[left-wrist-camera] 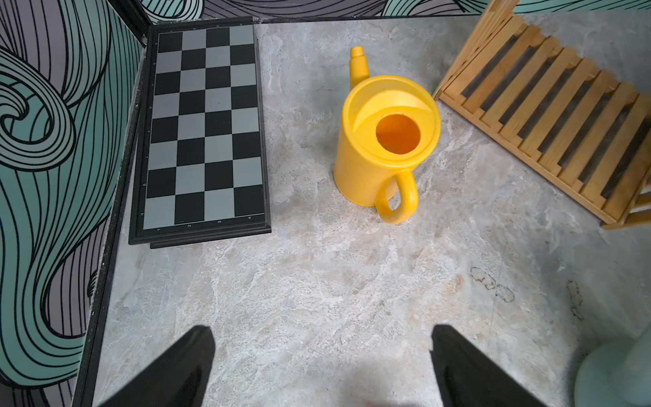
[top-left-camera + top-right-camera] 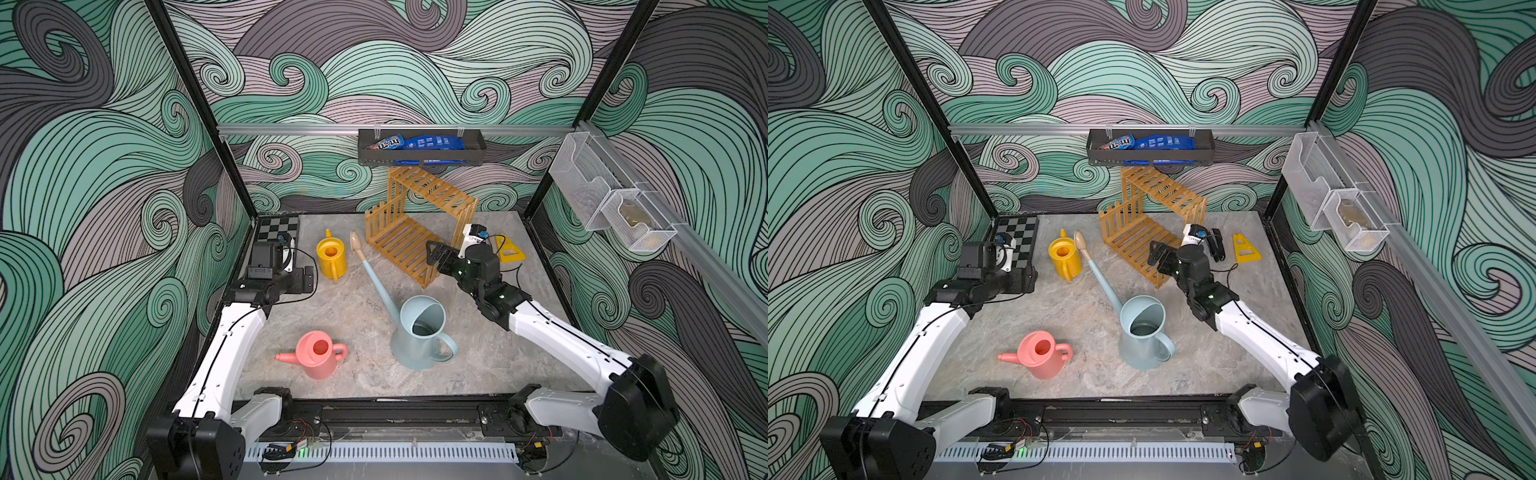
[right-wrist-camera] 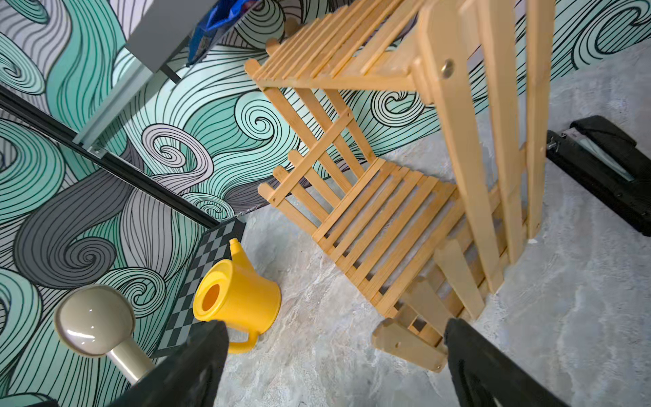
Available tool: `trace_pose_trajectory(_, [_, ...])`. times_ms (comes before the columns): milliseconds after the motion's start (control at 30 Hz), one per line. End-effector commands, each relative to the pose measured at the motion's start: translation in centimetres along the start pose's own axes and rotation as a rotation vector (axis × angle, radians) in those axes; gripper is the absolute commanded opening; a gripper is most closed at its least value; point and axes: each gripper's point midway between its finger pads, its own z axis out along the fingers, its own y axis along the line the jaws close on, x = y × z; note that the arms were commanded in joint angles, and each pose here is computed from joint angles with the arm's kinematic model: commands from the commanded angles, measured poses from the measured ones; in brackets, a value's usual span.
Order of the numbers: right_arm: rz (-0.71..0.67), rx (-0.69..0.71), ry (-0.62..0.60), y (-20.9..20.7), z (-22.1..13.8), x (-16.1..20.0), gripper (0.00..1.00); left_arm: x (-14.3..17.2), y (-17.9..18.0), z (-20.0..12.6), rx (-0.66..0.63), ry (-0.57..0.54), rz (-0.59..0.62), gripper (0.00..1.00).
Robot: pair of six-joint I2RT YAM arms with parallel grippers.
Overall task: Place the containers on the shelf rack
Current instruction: Adjust the shelf at the center of the board.
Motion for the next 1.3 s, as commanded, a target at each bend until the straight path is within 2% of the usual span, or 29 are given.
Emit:
trace_pose_trajectory(0, [0.025, 0.130, 0.012, -2.1, 1.1, 0.9, 0.98, -0.2, -0.1, -0.6, 0.016, -0.015, 0.000, 0.99])
trace_pose_trajectory(233, [0.004, 0.213, 0.090, -3.3, 3.8, 3.1, 0.97, -0.3, -0.5, -0.9, 0.038, -0.012, -0.006, 0.99])
trace_pose_trajectory(567, [-0.073, 0.291, 0.182, -3.8, 6.7, 5.0, 0.89, -0.3, -0.3, -1.0, 0.023, -0.018, -0.005, 0.99])
trace_pose_trajectory(800, [-0.135, 0.333, 0.190, -4.7, 6.5, 5.0, 0.79, -0.3, -0.3, -1.0, 0.023, -0.015, -0.007, 0.99])
trace_pose_trajectory(1067, [-0.112, 0.348, 0.208, -7.3, 5.8, 5.0, 0.60, -0.2, -0.5, -0.9, 0.034, -0.011, -0.008, 0.99])
trace_pose_trajectory(1267, [-0.155, 0.350, 0.208, -7.7, 5.1, 4.6, 0.57, -0.4, -0.4, -1.2, 0.024, -0.013, -0.005, 0.99])
